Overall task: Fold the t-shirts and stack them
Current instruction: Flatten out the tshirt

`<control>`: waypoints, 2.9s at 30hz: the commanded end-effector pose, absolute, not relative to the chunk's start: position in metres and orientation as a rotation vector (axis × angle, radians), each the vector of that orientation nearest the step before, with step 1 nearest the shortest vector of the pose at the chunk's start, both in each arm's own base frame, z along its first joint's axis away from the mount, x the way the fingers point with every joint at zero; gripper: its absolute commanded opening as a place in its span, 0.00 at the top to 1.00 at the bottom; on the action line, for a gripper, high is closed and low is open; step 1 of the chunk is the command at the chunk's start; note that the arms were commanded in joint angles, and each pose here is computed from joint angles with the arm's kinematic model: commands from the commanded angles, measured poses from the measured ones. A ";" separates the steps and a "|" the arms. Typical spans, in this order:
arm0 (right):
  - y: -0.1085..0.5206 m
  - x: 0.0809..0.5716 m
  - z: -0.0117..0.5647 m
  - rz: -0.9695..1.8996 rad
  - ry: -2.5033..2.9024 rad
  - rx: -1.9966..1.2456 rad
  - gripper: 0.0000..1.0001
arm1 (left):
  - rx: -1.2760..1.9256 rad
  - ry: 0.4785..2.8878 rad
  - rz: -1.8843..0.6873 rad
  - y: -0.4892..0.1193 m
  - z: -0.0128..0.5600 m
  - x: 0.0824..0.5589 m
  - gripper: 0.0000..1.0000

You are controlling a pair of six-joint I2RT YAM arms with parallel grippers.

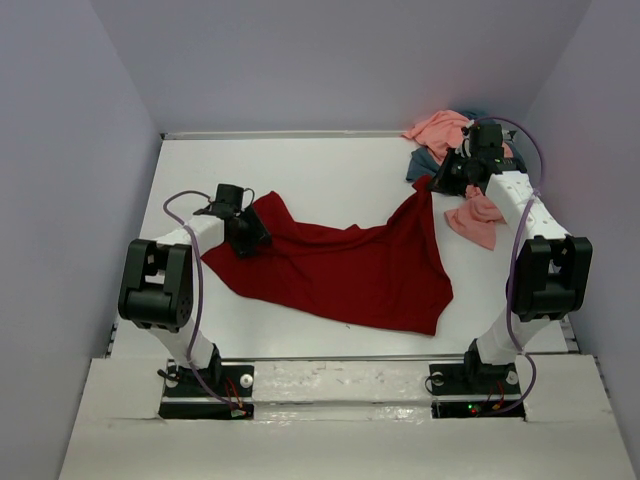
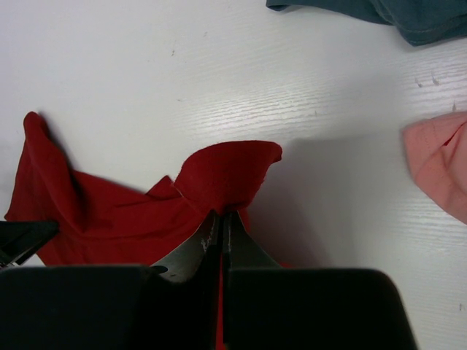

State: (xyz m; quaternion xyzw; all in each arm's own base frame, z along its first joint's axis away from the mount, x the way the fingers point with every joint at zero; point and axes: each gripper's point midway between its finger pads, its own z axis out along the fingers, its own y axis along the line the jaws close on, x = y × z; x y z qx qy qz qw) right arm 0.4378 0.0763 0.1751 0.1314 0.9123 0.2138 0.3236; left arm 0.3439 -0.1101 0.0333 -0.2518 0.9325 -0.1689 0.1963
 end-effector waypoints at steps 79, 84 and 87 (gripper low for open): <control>0.116 0.498 0.089 -0.190 2.588 -0.180 0.41 | -0.450 2.295 -0.523 -0.104 0.219 0.475 1.00; 0.084 0.501 0.101 -0.443 2.564 -0.089 0.50 | -0.442 2.315 -0.519 -0.102 0.212 0.471 1.00; 0.077 0.501 0.104 -0.505 2.563 -0.071 0.51 | -0.433 2.321 -0.527 -0.102 0.208 0.469 1.00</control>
